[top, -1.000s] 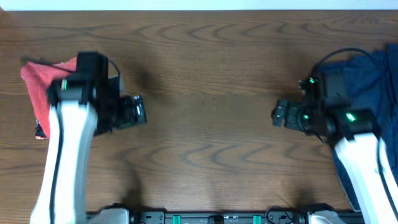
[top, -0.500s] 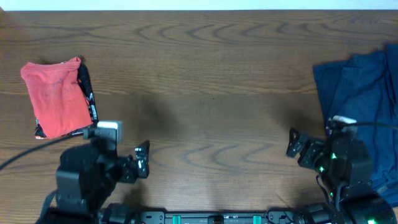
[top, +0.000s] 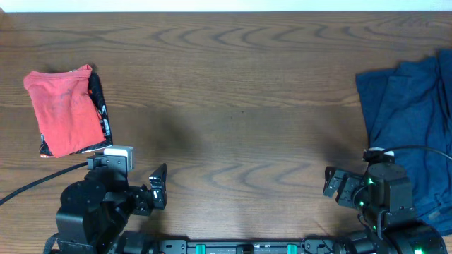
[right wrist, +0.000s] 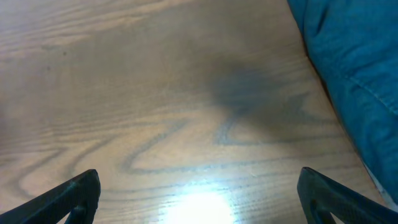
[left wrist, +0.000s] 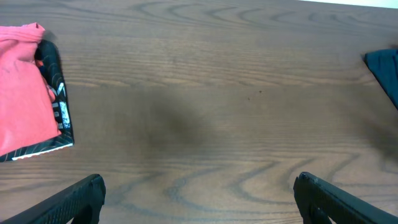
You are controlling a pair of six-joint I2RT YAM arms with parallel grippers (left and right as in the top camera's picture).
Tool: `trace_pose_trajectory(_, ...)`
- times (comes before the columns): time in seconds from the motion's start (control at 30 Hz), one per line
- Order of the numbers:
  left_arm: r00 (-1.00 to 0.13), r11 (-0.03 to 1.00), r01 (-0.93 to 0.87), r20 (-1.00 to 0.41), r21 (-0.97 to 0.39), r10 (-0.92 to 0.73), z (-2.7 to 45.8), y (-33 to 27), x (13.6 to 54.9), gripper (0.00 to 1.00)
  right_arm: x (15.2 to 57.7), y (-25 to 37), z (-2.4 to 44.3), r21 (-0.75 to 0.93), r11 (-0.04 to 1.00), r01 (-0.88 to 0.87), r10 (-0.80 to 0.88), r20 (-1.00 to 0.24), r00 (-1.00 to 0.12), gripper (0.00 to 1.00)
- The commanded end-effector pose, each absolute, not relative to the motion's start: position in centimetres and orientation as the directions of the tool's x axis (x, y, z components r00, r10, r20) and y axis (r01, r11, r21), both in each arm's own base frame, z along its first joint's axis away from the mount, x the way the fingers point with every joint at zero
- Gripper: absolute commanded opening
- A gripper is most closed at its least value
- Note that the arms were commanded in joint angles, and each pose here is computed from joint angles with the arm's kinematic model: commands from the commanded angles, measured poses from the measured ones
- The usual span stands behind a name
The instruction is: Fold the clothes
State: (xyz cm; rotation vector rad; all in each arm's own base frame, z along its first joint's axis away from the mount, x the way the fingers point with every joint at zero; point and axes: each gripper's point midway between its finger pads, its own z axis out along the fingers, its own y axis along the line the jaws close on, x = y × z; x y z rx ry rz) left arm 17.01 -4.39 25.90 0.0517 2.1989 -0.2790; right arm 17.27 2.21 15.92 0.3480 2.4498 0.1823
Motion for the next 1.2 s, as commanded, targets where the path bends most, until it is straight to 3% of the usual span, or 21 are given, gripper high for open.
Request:
trace_pose_trajectory(0.0,-0.601,0.976,0.140,-0.797,-0.169,-0.052,25.7,-4.3,17.1,0.98,17.0,2.4,15.6,0.225,0.953,0.205,0.300,-0.577,-0.760,0.99)
trace_pose_trajectory(0.27,-0.601,0.976,0.140,-0.797,-0.169,-0.052,25.7,-4.3,17.1,0.98,16.8,2.0,15.9,0.224,0.951,0.211,0.305,-0.596,-0.743,0.99)
trace_pose_trajectory(0.37,-0.601,0.976,0.140,-0.797,-0.169,-0.052,25.7,-4.3,17.1,0.98,17.2,1.4,17.0,0.213,0.959,0.186,0.282,-0.667,-0.689,0.99)
trace_pose_trajectory(0.57,-0.601,0.976,0.140,-0.797,-0.169,-0.052,25.7,-4.3,17.1,0.98,19.2,1.7,21.6,0.139,0.990,-0.032,0.114,-0.909,-0.400,0.99)
trace_pose_trajectory(0.73,-0.601,0.976,0.140,-0.797,-0.169,-0.052,25.7,-4.3,17.1,0.98,20.0,1.6,23.4,0.076,0.994,-0.080,0.063,-0.987,-0.150,0.99)
trace_pose_trajectory(1.17,-0.601,0.976,0.140,-0.797,-0.169,-0.052,25.7,-4.3,17.1,0.98,24.5,1.4,20.3,0.042,0.996,-0.075,0.050,-0.992,0.115,0.99)
